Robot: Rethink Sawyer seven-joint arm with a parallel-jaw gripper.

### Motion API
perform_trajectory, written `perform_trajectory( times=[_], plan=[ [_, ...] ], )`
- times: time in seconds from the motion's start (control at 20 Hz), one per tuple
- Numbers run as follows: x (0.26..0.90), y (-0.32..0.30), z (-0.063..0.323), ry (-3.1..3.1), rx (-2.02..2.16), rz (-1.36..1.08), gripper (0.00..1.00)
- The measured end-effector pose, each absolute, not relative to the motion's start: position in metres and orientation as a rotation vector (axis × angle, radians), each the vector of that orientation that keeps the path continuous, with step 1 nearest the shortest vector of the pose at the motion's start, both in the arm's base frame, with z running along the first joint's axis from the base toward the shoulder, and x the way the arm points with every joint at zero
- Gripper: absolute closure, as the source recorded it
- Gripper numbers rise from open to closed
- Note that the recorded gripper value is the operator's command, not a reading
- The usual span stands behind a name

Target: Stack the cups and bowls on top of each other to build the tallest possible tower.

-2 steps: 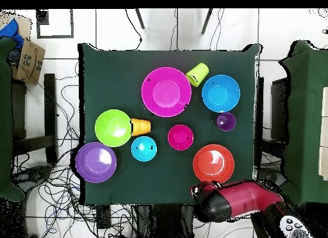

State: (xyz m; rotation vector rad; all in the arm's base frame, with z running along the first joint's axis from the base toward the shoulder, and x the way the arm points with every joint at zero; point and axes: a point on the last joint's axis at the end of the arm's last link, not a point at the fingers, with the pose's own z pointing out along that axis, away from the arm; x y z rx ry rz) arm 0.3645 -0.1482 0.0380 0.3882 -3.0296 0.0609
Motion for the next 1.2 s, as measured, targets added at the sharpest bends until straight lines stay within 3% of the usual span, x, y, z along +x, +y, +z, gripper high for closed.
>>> perform_trajectory(
  times=[1.2],
  plan=[
    [0.352,-0.137,0.021,-2.998,0.421,-0.006,0.00]
  ],
)
